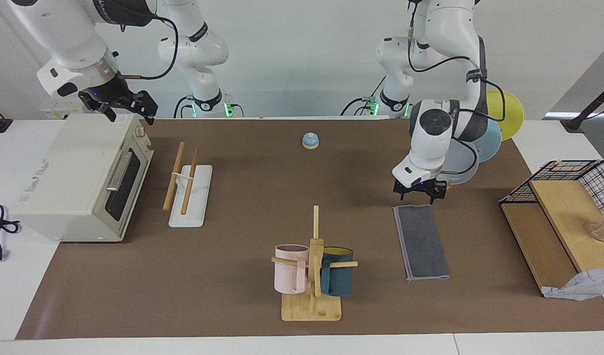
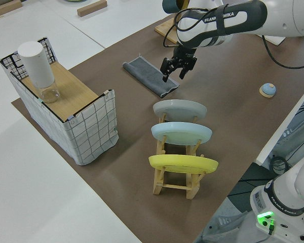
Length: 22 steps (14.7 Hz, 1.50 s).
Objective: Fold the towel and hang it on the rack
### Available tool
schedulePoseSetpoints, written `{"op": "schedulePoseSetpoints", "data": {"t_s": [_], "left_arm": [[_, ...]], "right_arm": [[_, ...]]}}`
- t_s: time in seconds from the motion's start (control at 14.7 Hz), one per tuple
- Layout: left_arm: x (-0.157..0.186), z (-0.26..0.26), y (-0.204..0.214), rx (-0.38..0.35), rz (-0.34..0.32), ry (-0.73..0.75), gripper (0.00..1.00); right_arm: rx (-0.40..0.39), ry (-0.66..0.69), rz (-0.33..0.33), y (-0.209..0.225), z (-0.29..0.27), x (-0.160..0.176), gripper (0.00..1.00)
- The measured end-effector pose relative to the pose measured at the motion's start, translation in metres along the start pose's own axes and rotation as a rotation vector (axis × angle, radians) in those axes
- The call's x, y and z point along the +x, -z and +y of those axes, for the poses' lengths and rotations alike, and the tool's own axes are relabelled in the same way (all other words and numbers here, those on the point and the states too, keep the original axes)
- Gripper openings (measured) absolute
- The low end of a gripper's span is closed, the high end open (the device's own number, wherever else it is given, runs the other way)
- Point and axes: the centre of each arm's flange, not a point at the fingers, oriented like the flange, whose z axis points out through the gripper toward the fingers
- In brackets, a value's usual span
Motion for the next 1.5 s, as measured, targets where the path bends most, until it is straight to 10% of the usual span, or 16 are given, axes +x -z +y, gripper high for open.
{"op": "schedulePoseSetpoints", "data": {"t_s": [0.61, 1.09, 1.5], "left_arm": [[0.001, -0.092, -0.061, -0.329, 0.112, 0.227, 1.00], [0.009, -0.086, -0.070, -0.368, 0.098, 0.230, 0.96], [0.010, -0.086, -0.069, -0.368, 0.100, 0.229, 0.64]], "right_arm": [[0.000, 0.000, 0.000, 0.000, 0.000, 0.000, 1.00], [0.000, 0.000, 0.000, 0.000, 0.000, 0.000, 1.00], [0.000, 0.000, 0.000, 0.000, 0.000, 0.000, 1.00]]}}
